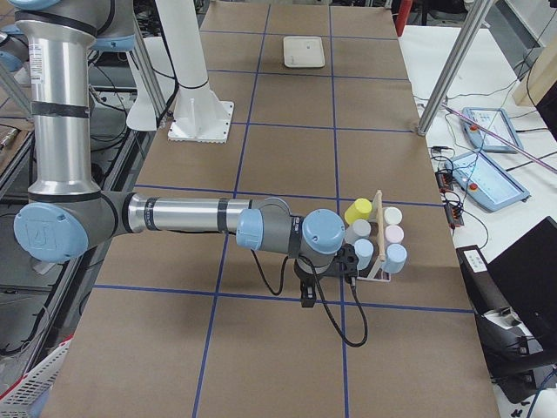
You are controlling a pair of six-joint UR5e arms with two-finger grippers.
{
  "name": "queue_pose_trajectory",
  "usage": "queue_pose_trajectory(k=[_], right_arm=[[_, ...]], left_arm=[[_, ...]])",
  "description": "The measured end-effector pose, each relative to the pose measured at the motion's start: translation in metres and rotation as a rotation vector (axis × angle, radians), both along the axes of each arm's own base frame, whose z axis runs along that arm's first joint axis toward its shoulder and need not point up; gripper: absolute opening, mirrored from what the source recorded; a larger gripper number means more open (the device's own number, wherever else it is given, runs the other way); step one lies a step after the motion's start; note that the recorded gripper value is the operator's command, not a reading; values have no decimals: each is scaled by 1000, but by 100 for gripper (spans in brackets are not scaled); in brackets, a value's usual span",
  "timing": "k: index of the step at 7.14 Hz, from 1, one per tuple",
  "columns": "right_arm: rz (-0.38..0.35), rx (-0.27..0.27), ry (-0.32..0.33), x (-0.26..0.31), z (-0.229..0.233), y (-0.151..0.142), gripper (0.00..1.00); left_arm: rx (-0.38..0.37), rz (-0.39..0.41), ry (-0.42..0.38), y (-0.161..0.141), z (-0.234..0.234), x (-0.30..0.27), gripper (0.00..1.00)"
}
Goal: Transfer IKEA cup to right arm and place on rack
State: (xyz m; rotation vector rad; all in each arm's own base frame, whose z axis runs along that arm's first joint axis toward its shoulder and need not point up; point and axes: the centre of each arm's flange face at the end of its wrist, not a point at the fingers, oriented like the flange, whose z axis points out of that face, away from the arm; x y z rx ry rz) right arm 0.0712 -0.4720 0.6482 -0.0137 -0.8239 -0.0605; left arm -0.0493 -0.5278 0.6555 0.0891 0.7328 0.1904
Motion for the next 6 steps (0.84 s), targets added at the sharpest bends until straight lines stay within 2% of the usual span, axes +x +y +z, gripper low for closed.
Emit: queue_pose_trajectory(k=[4,6], right_arm=[[59,44,7,-2,-17,-12,100],[66,49,8,-2,-17,-13,100]], left_arm=[[-1,-4,-2,0,0,0,100],[-1,-3,-3,-1,0,0,100]])
